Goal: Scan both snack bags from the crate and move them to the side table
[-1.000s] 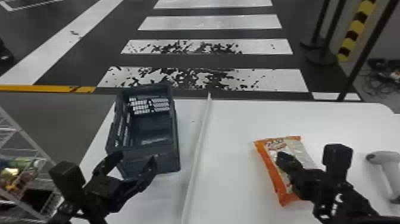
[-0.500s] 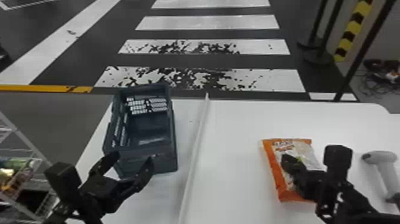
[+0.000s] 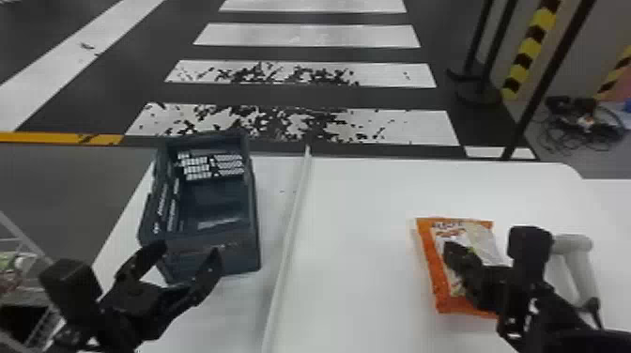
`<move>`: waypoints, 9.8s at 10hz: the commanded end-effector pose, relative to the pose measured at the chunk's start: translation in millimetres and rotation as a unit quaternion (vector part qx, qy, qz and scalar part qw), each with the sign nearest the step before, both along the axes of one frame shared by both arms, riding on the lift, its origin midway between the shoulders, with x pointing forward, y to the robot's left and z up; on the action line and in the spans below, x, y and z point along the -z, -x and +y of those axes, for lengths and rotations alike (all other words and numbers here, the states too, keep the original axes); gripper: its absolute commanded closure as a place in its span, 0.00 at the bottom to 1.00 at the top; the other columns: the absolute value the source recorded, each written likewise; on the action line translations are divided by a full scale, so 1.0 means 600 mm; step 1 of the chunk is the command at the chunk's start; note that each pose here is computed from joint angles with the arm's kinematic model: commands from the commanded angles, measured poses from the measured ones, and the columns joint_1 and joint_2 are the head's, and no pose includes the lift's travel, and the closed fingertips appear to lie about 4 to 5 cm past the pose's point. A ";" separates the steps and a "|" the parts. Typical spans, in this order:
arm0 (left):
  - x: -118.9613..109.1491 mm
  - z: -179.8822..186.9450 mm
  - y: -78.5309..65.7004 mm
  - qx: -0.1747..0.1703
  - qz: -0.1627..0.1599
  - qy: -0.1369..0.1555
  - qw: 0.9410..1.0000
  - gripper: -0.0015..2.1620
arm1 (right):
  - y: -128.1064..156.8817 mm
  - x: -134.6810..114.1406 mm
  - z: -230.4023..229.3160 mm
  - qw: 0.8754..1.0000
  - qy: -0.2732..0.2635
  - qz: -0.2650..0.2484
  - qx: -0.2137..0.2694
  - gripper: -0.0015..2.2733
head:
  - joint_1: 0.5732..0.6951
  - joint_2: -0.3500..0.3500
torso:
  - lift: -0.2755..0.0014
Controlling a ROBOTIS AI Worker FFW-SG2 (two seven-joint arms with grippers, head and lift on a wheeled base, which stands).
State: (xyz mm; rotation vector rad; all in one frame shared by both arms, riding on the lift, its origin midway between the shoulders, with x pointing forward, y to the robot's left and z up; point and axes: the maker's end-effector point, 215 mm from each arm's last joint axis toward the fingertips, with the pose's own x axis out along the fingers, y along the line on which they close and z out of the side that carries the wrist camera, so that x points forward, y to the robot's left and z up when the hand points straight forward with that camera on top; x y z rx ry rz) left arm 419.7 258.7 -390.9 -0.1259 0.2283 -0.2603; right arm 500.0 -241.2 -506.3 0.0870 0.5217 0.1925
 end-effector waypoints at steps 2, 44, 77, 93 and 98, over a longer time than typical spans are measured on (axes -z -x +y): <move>0.001 0.000 0.000 -0.001 0.000 0.001 1.000 0.02 | 0.002 -0.001 -0.007 1.000 -0.002 0.000 0.002 0.95 | 1.00 0.53 | 0.64; 0.016 0.007 -0.001 -0.007 0.008 0.004 1.000 0.02 | 0.129 -0.088 -0.322 0.984 0.109 0.078 0.118 0.98 | 1.00 0.14 | 0.64; 0.025 0.002 -0.003 -0.005 0.012 0.010 1.000 0.02 | 0.128 -0.201 -0.099 0.989 0.131 0.034 0.053 0.98 | 1.00 0.48 | 0.64; 0.026 0.010 -0.001 -0.010 0.013 0.007 1.000 0.02 | 0.033 -0.006 -0.390 0.978 0.121 0.073 0.156 0.98 | 1.00 0.13 | 0.64; 0.026 0.008 -0.002 -0.008 0.013 0.008 1.000 0.02 | 0.042 0.019 -0.407 0.976 0.121 0.084 0.162 0.98 | 1.00 0.12 | 0.64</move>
